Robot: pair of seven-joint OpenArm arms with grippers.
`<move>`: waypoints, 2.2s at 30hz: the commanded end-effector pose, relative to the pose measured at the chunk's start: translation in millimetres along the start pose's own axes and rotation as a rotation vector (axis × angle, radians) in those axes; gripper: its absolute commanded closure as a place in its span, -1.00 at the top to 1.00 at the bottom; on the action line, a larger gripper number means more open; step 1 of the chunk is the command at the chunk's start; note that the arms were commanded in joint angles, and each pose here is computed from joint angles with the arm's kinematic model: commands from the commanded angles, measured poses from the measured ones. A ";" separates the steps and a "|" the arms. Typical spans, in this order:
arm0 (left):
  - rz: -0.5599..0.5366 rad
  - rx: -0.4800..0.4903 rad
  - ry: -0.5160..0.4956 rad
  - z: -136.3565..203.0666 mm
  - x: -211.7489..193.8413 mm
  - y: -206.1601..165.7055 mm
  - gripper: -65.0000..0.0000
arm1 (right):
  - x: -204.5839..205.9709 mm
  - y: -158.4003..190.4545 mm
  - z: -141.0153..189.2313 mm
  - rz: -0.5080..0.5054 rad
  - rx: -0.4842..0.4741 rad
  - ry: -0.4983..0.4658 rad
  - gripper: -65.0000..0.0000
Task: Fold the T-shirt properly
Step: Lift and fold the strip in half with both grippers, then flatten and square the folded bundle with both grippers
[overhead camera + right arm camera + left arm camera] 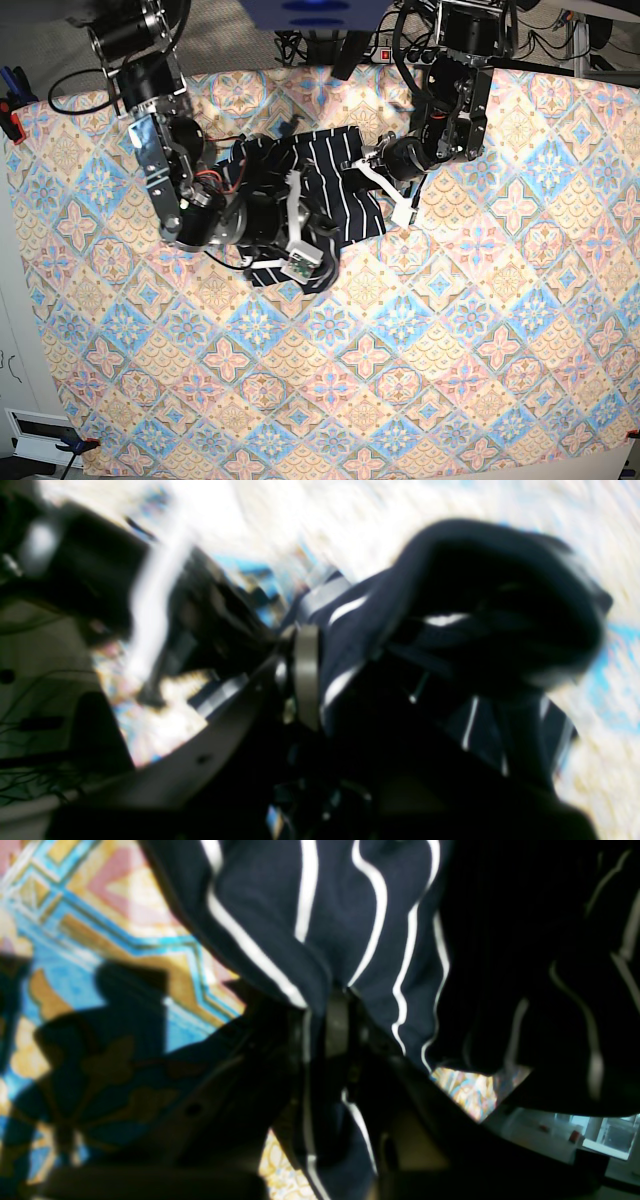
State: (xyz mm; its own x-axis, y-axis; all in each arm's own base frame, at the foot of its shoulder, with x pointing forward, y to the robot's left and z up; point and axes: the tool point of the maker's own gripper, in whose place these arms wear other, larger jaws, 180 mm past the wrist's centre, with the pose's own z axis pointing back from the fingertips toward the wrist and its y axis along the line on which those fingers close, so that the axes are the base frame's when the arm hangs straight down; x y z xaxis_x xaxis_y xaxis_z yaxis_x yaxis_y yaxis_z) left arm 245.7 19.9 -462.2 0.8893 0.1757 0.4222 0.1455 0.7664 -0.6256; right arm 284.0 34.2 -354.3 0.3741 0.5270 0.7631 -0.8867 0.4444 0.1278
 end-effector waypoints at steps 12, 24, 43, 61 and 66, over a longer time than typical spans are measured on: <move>-0.023 -0.025 -0.046 6.6 14.1 -10.0 -0.98 | -25.8 13.1 -39.4 0.105 0.001 0.119 -0.76; -0.011 0.003 -0.059 16.5 13.9 2.1 -0.34 | 0.3 -35.0 13.0 0.035 -0.196 -0.023 -0.24; -0.043 0.075 -0.234 75.2 46.0 12.1 -0.31 | -58.8 -89.0 56.6 -0.180 -0.381 0.017 -0.74; -0.028 0.022 -0.258 103.2 63.4 6.7 -0.32 | -37.5 -6.7 6.6 0.161 -0.142 0.126 -0.84; -0.192 -0.065 -0.167 100.0 54.9 -42.5 -0.32 | -23.9 -55.4 32.5 0.110 -0.270 0.078 -0.84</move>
State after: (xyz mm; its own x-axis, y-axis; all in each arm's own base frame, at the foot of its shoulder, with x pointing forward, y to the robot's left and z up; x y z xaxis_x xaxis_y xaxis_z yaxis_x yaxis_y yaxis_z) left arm 243.1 57.9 -351.8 0.7700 0.1336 0.6239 0.3274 0.7565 -0.5661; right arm 305.8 -39.8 -377.2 0.3533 0.6686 0.6543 -0.8197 0.5583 -0.1279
